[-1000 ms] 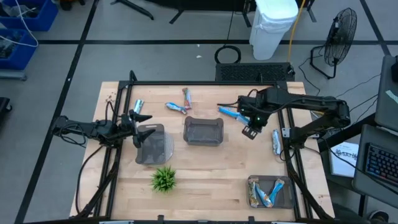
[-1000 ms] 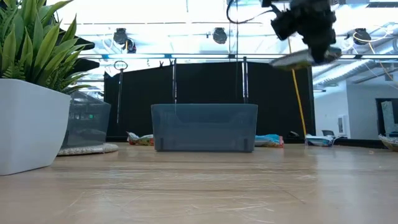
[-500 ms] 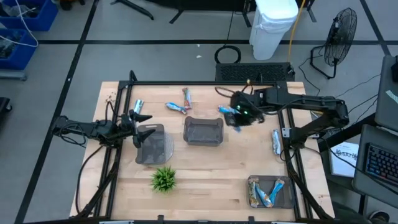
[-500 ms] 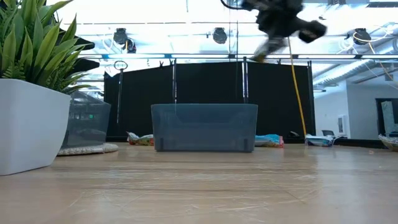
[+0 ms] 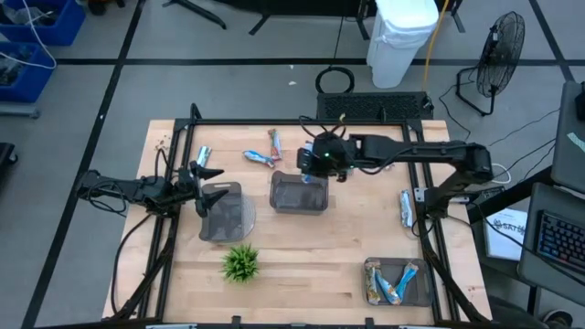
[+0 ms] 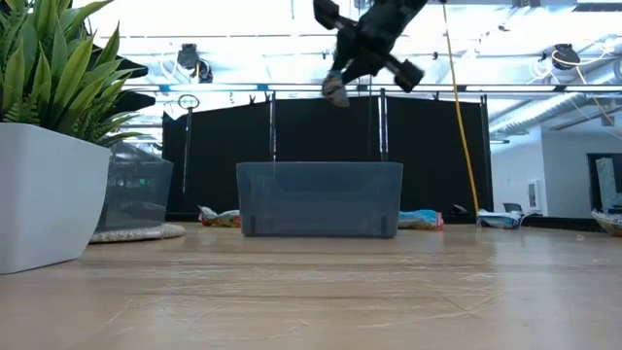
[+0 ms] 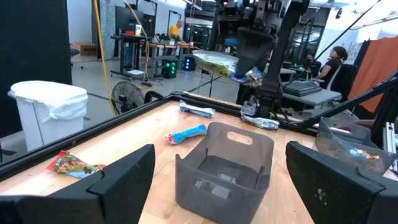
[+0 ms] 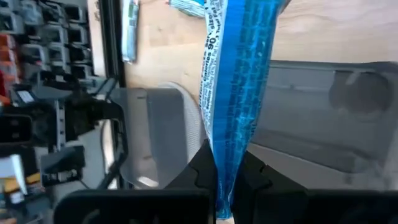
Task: Pick and place Granola Bars by type
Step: Put the blue granola bar into the top black bin
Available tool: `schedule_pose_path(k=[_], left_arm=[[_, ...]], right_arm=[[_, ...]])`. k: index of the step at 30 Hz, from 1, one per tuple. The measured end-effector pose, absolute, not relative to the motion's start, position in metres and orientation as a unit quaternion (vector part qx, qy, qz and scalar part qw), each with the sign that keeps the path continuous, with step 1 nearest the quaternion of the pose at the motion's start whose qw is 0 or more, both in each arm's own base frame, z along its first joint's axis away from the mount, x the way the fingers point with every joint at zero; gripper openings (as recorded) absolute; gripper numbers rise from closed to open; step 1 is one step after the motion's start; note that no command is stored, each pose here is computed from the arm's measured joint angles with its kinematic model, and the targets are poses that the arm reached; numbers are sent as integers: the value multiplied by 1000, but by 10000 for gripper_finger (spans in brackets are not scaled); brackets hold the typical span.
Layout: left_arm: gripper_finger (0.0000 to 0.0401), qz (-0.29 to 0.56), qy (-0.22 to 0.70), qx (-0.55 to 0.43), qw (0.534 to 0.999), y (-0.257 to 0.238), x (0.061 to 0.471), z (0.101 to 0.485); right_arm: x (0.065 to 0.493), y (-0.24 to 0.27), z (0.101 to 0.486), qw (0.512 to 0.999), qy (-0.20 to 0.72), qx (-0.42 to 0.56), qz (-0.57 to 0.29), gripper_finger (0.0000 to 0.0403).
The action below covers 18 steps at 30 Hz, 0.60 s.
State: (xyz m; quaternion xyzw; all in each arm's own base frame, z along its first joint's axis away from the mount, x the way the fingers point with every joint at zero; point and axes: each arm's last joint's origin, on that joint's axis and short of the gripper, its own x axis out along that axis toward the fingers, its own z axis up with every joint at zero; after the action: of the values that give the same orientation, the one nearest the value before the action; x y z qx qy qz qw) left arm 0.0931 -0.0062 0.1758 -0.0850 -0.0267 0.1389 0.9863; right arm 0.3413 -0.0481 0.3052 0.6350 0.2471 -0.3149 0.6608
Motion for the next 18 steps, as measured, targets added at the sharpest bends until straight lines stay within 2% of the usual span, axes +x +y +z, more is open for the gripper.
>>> schedule_pose_path(k=[13,18], left_arm=[[361,139,-27,-85,986,-6,93,176],[361,139,-27,-85,986,-6,93,176]], right_arm=[[381,-30,256,623,258,661,-330,7],[395,-29,245,620,251,677,-307,7]])
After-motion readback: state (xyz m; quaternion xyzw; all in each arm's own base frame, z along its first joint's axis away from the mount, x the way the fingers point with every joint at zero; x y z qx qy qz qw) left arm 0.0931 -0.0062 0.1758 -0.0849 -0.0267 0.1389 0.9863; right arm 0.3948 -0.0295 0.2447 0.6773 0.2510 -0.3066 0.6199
